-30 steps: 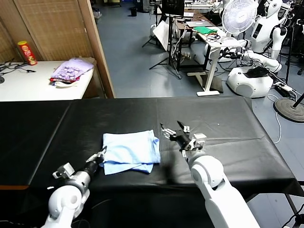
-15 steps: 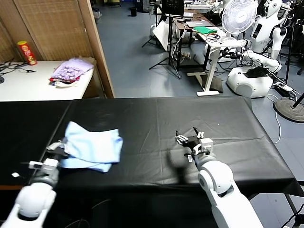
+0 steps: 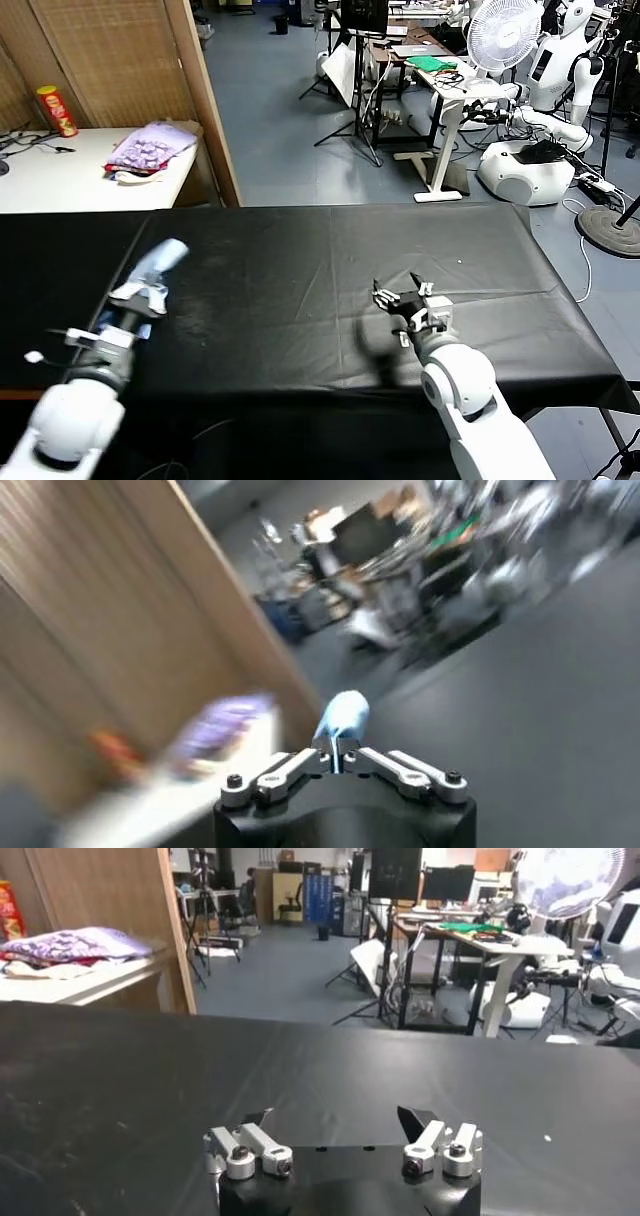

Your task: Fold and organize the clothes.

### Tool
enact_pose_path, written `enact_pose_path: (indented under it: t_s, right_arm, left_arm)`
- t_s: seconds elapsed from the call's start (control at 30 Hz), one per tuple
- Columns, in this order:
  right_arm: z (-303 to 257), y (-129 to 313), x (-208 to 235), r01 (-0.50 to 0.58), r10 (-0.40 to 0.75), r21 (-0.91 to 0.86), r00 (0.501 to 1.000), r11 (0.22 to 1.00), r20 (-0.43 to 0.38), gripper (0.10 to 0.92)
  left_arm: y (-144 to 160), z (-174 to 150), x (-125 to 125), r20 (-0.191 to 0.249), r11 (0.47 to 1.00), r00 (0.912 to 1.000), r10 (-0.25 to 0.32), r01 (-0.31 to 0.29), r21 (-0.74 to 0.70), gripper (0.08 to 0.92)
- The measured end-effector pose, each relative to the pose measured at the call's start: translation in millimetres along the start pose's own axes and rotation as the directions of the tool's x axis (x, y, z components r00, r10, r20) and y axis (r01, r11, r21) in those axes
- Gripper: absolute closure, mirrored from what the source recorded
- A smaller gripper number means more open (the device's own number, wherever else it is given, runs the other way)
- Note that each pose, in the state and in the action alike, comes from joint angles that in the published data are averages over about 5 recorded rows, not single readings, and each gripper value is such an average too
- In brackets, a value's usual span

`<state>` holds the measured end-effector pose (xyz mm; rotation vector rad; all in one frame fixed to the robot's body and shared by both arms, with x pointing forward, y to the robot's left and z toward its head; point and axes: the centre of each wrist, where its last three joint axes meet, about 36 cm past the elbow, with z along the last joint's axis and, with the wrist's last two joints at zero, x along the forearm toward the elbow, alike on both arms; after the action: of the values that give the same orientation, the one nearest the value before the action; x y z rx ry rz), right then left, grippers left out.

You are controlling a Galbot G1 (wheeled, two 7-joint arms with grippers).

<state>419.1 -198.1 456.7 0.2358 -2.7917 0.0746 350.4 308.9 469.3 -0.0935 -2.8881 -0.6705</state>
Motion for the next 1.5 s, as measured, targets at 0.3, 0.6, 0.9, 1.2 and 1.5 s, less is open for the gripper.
enact_pose_path:
  t_s: [0.3, 0.6, 0.9, 1.2, 1.5]
  right_arm:
    - [1, 8, -9, 0.173, -0.175, -0.057, 0.984, 0.983, -0.032, 0.224]
    - [-7, 42, -39, 0.343, -0.367, -0.219, 0.926, 0.914, -0.083, 0.224]
    - [-1, 84, -83, 0.382, -0.468, -0.386, 0.870, 0.840, -0.158, 0.237]
    - [6, 100, -107, 0.359, -0.469, -0.433, 0.865, 0.827, -0.180, 0.520]
    - [20, 97, -131, 0.385, -0.425, -0.266, 0.898, 0.884, -0.115, 0.896]
  left_arm:
    - [-96, 0, -8, 0.111, 0.956, 0.9728, 0.204, -0.222, 0.194, 0.753]
    - [-97, -8, 1, 0.346, 0.914, 0.9068, 0.241, -0.332, 0.233, 0.278]
    - [-75, -7, 11, 0.382, 0.934, 0.9078, 0.172, -0.274, 0.228, 0.201]
    - [-62, -2, 19, 0.370, 0.942, 0.9201, 0.129, -0.229, 0.243, 0.201]
    - [-57, 10, 24, 0.344, 0.947, 0.9347, 0.090, -0.187, 0.261, 0.201]
